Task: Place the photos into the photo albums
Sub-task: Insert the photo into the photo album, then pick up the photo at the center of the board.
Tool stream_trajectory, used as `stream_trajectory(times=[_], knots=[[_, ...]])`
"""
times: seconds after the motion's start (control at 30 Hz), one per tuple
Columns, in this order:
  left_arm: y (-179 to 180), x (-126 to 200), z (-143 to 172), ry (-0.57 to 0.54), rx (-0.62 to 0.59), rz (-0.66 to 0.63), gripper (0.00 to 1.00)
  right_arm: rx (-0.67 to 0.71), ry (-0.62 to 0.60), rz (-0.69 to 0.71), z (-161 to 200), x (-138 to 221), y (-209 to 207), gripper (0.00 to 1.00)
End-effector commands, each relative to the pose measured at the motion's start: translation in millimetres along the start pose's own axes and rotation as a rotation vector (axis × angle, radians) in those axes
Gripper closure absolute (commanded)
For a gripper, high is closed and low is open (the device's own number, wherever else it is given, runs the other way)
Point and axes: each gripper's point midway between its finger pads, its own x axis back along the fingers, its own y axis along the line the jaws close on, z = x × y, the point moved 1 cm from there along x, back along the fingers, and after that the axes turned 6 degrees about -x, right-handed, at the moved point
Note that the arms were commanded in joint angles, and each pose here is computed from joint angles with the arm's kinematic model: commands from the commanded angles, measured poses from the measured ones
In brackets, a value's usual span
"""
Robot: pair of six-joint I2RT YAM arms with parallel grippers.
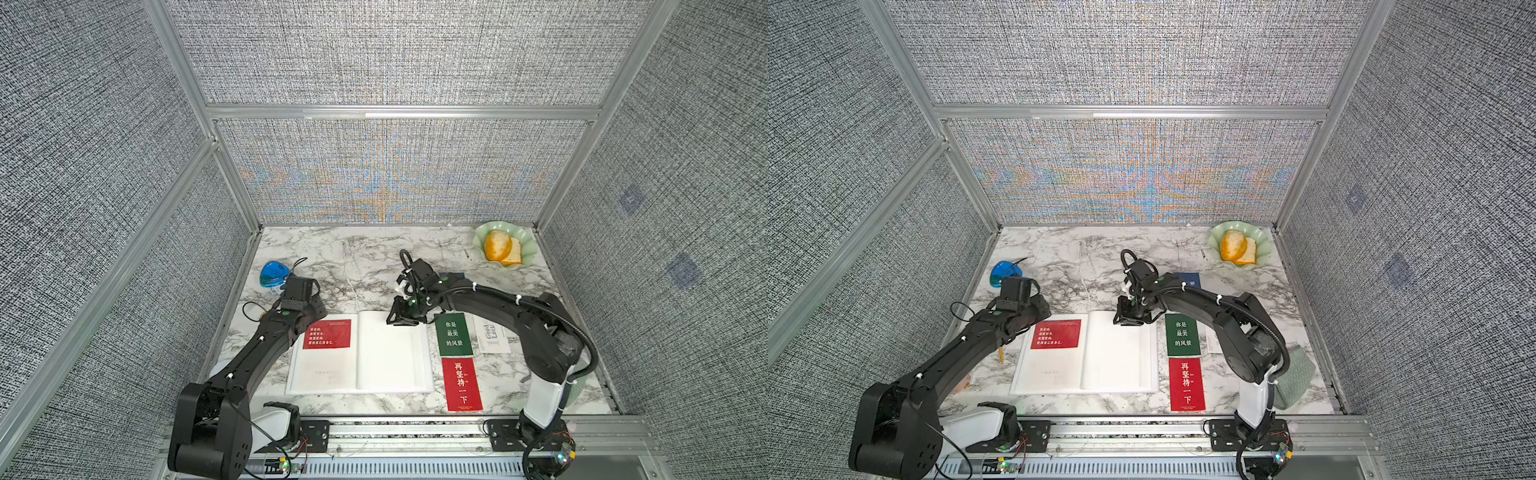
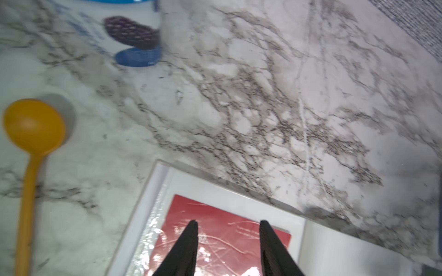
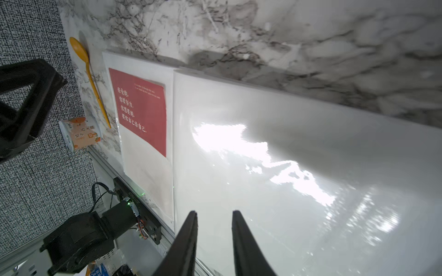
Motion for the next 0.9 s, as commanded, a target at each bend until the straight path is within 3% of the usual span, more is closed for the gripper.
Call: stream_trajectory(times=[0.0,0.17,0.5,0.87], knots=[[-39,1,3,0.014,-0.07,0.109,0.54,-0.005,-0.042,0.083,3,14,-23,0.71],[-99,-1,30,0.097,-0.177,0.266,0.53,-0.052,-0.075,0.163,19,35,-57,0.69],[-203,30,104,0.251,-0.419,0.558,0.53,-0.183,-0.176,0.376,73,76,-131,0.54],[-269,42,191,0.417,-0.658,0.678,0.55,-0.274,-0.135,0.508,127,92,-184,0.42]])
